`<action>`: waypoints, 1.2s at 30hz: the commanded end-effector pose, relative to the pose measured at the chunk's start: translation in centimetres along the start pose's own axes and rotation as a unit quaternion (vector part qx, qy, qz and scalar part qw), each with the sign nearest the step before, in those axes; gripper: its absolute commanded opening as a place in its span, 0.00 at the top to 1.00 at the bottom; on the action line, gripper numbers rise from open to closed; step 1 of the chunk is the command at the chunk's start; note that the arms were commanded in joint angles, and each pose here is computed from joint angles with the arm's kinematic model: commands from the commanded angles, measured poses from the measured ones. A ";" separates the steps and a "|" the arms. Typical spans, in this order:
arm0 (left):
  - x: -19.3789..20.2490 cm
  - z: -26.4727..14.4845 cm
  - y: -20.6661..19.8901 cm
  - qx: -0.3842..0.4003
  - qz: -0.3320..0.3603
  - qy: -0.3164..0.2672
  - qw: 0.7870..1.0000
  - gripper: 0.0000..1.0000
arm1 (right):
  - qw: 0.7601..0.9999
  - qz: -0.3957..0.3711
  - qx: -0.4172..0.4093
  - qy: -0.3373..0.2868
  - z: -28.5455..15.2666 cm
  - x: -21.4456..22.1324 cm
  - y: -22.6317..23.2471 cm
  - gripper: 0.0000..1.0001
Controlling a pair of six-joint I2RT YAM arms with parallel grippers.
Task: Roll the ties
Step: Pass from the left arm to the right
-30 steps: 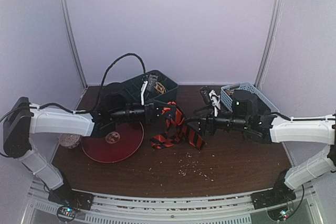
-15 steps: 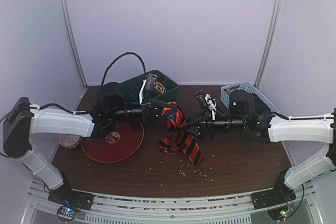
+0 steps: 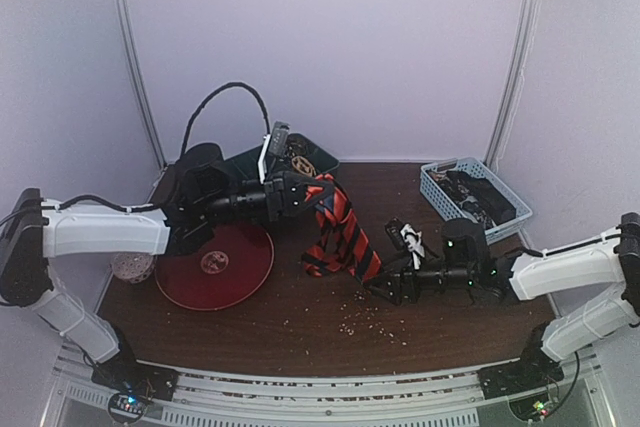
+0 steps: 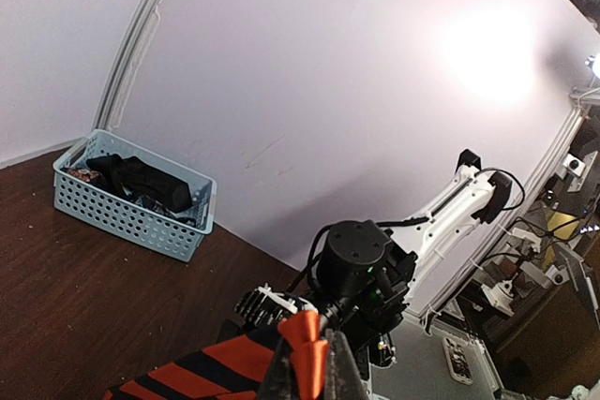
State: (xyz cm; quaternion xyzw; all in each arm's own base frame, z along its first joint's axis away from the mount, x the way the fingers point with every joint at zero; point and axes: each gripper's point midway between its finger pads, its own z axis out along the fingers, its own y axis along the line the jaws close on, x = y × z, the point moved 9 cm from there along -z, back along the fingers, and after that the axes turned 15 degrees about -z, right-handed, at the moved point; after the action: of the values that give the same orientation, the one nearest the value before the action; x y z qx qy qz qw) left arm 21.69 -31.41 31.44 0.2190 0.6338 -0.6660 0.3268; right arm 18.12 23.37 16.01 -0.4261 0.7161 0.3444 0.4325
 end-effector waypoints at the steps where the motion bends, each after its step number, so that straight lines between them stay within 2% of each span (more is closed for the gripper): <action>1: -1.8 -0.3 -1.8 0.012 0.033 -0.035 0.999 1.00 | 0.999 -0.016 0.024 -0.035 0.5 -0.5 -0.4 0.27; 4: -1.8 -0.6 -1.7 0.004 0.033 -0.044 0.998 1.00 | 0.999 -0.021 0.032 -0.023 0.7 -0.3 -0.7 0.32; 5: -1.8 -0.7 -1.7 0.001 0.033 -0.047 0.998 1.00 | 0.999 -0.022 0.034 -0.022 0.7 -0.3 -0.7 0.38; 7: -1.8 -0.9 -1.7 -0.005 0.034 -0.053 0.998 1.00 | 0.998 -0.020 0.053 -0.018 0.5 -0.5 -0.9 0.70; 9: -1.9 -1.0 -1.4 -0.020 0.037 -0.060 0.997 1.00 | 0.996 -0.009 0.088 -0.009 0.1 -0.9 -1.4 0.92; 10: -2.0 -1.0 -1.1 -0.035 0.038 -0.062 0.997 1.00 | 0.995 -0.001 0.100 0.004 -0.2 -1.0 -1.6 0.99; 12: -2.0 -1.1 -0.2 -0.069 0.041 -0.064 0.995 1.00 | 0.990 0.021 0.135 0.025 -0.9 -1.9 -1.9 1.00; 16: -1.9 -1.1 1.7 -0.156 0.058 -0.059 0.984 1.00 | 0.982 0.083 0.146 0.084 -3.6 -3.5 -1.1 1.00; 19: -1.2 -1.1 3.0 -0.188 0.048 -0.049 0.980 1.00 | 0.982 0.106 0.142 0.057 -5.6 -4.8 -0.3 1.00; 22: -0.6 -0.7 3.3 -0.163 0.016 -0.046 0.985 0.99 | 0.981 0.118 0.149 0.032 -7.3 -6.2 0.2 1.00; 24: -0.2 -0.6 3.2 -0.128 -0.008 -0.045 0.991 0.93 | 0.977 0.120 0.177 0.021 -8.8 -7.4 0.2 1.00; 28: 1.2 -0.7 3.9 -0.110 -0.047 -0.036 0.992 0.72 | 0.961 0.103 0.255 0.005 -12.4 -10.4 0.1 1.00; 33: 3.9 -1.2 7.2 -0.179 -0.082 -0.008 0.980 0.50 | 0.931 0.093 0.344 0.083 -14.1 -10.3 -0.8 1.00; 36: 5.0 -1.5 8.5 -0.217 -0.084 0.016 0.972 0.45 | 0.894 0.105 0.407 0.155 -15.0 -9.9 -1.5 1.00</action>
State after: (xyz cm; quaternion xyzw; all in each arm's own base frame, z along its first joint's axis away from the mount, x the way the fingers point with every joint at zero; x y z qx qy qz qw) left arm 23.79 -30.77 23.94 0.1086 0.7568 -0.5650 0.3103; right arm 17.18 15.28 32.55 -0.2100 0.8354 0.1435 0.4873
